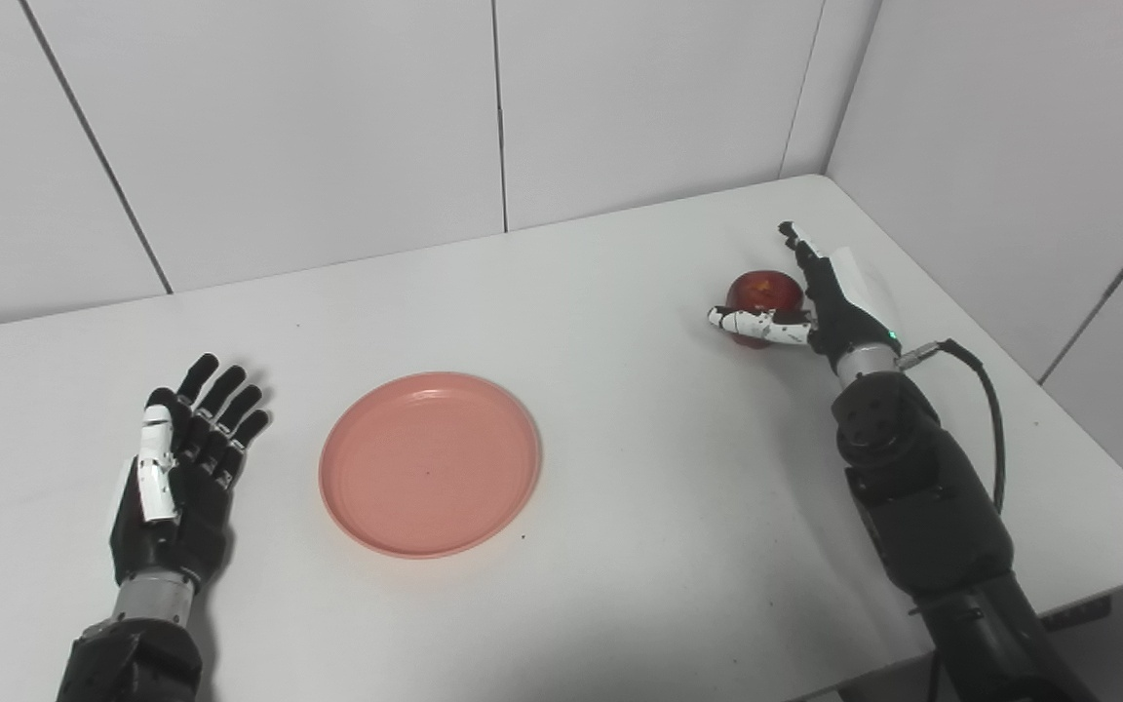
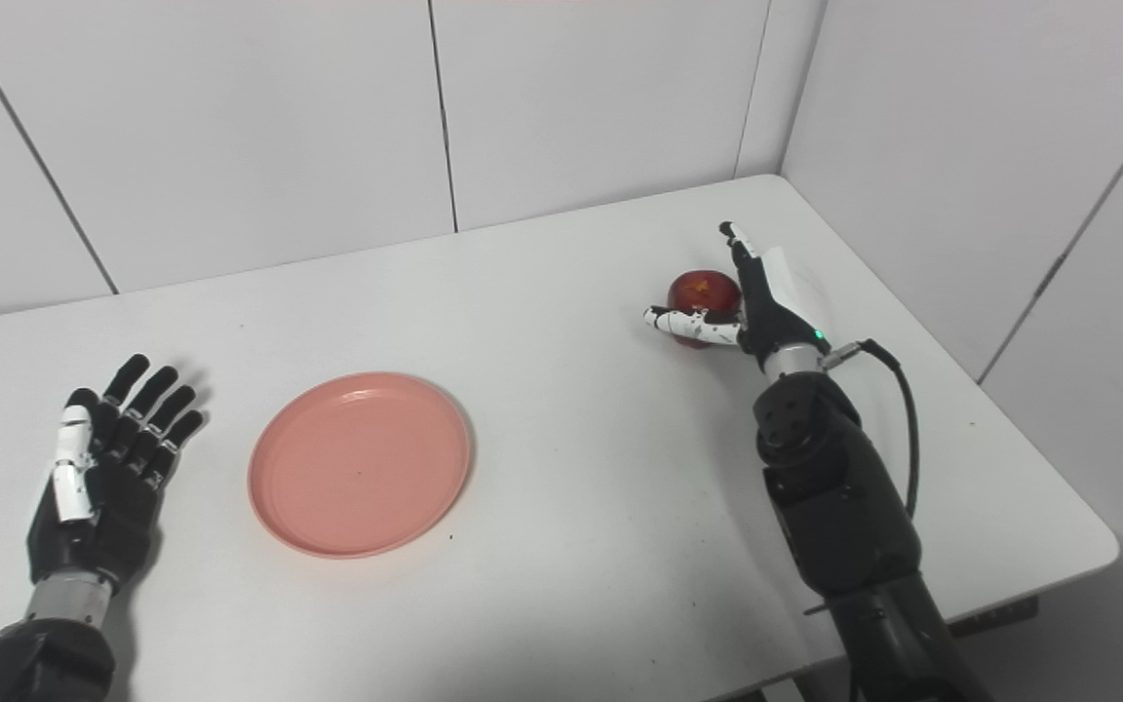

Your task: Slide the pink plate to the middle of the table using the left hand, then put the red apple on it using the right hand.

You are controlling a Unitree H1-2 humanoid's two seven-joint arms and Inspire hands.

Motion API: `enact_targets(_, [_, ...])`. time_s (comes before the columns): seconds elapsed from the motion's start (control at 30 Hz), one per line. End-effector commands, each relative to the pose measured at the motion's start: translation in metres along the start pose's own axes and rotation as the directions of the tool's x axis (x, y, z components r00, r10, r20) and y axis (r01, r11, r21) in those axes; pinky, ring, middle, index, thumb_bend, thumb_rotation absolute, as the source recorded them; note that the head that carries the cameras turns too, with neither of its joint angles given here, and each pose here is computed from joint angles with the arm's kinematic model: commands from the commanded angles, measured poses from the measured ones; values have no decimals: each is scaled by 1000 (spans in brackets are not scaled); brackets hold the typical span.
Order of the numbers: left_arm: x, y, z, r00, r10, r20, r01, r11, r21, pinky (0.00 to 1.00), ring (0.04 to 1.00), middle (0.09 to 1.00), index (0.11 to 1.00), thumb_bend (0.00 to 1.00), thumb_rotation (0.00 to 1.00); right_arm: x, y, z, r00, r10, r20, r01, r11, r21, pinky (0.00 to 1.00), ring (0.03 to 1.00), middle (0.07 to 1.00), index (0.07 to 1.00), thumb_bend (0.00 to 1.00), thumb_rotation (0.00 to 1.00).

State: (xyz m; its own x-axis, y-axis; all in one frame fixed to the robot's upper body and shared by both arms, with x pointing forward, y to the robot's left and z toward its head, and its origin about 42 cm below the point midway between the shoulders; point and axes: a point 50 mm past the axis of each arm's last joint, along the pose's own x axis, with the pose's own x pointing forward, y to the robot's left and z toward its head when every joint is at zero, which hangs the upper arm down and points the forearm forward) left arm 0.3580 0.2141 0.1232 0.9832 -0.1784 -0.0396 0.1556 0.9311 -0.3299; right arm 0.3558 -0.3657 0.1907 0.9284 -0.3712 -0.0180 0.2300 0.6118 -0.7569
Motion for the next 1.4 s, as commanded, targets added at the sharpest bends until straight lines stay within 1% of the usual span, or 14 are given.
enact_targets(0.0, [-8,9,-16,996,36,-85,-36,999,2,880,876,883,873,353,1000,10,-14,16,997,-66,40,66,998,-3,768,876,910,916,1000,462])
enact_targets(0.37, [-8,8,-16,996,36,-87,-36,999,-2,876,871,876,866,353,1000,15,-10,12,998,-61,31,61,998,-12,747,861,900,903,1000,442])
enact_targets(0.77, [-9,6,-14,996,35,-85,-35,999,0,874,870,877,869,352,1000,14,-13,9,999,-38,16,39,999,-17,761,872,908,907,1000,401])
enact_targets(0.9, [-9,6,-15,996,39,-86,-38,999,4,874,869,874,865,351,1000,14,-13,8,999,-44,22,44,999,-23,742,858,898,896,1000,393])
enact_targets(0.97, [-9,6,-14,995,40,-86,-40,999,5,871,868,872,864,351,1000,13,-12,8,998,-52,31,53,998,-21,708,831,877,879,1000,370])
enact_targets(1.0, [-9,6,-14,995,41,-86,-41,999,4,871,867,872,863,351,1000,13,-12,7,998,-58,35,58,998,-17,632,771,828,866,1000,350])
enact_targets(1.07, [-9,5,-14,995,40,-87,-40,999,3,871,867,872,863,351,1000,12,-12,7,997,-68,44,68,998,-10,574,722,786,856,990,336])
enact_targets(1.1, [-9,5,-15,996,38,-86,-38,999,1,873,868,873,863,351,1000,12,-12,7,996,-72,47,72,997,-3,522,668,738,850,978,322])
enact_targets(1.17, [-9,6,-15,996,35,-83,-35,999,6,875,871,875,865,349,1000,12,-12,6,995,-82,58,81,997,18,533,665,721,827,949,293])
enact_targets(1.2, [-9,6,-15,996,35,-83,-34,999,7,874,871,876,865,350,1000,12,-12,5,995,-85,61,83,996,25,583,697,740,810,933,275])
enact_targets(1.23, [-9,6,-15,996,36,-84,-35,999,8,872,870,875,865,351,1000,12,-12,5,993,-95,69,93,995,34,598,697,733,782,914,254])
enact_targets(1.27, [-9,6,-15,996,38,-84,-38,999,8,871,869,874,864,352,1000,12,-12,4,992,-105,75,102,994,42,602,690,723,756,894,232])
enact_targets(1.3, [-9,6,-15,996,40,-85,-39,999,10,870,867,874,864,353,1000,13,-12,3,990,-115,79,111,992,55,574,653,696,726,863,193])
enact_targets(1.37, [-10,6,-15,995,40,-87,-39,999,9,868,865,873,864,352,1000,14,-11,3,988,-133,81,128,989,71,552,627,674,705,842,169])
